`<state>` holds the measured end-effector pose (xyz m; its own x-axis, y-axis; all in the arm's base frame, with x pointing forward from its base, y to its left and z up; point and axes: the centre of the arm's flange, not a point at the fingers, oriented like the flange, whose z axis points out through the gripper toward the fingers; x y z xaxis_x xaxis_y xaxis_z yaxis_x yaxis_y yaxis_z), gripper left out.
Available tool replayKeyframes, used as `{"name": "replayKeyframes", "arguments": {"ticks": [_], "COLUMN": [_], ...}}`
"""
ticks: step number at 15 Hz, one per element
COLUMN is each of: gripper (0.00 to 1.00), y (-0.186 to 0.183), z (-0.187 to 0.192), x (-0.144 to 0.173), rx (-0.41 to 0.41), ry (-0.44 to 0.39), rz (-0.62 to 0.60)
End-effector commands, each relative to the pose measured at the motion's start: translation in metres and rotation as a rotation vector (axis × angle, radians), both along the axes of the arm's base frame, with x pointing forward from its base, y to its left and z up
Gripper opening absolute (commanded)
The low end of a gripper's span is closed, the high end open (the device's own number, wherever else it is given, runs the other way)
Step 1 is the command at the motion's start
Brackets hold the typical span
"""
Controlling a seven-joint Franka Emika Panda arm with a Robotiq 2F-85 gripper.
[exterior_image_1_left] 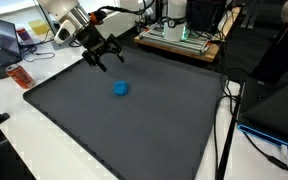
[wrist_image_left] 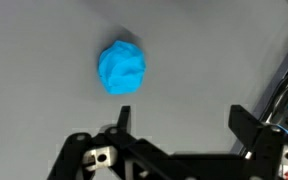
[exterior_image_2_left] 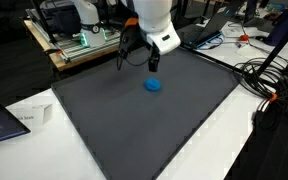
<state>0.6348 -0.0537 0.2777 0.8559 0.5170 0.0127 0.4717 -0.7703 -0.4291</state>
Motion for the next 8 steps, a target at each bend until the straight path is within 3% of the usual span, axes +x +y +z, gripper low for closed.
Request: {"name": "replayKeyframes", "arguments": {"ticks": [1, 6, 7, 8], "gripper": [1.00, 1.00, 1.00, 1.00], "y": [0.014, 0.032, 0.026, 0.029], "z": [-0.008, -0.018, -0.017, -0.018], "x": [0.018, 0.018, 0.014, 0.014], "rx": [-0.063, -0.188, -0.130, -0.148], "ry": [0.011, 0.075, 0.043, 0.057], "rz": [-0.124, -0.308, -0.238, -0.268]}}
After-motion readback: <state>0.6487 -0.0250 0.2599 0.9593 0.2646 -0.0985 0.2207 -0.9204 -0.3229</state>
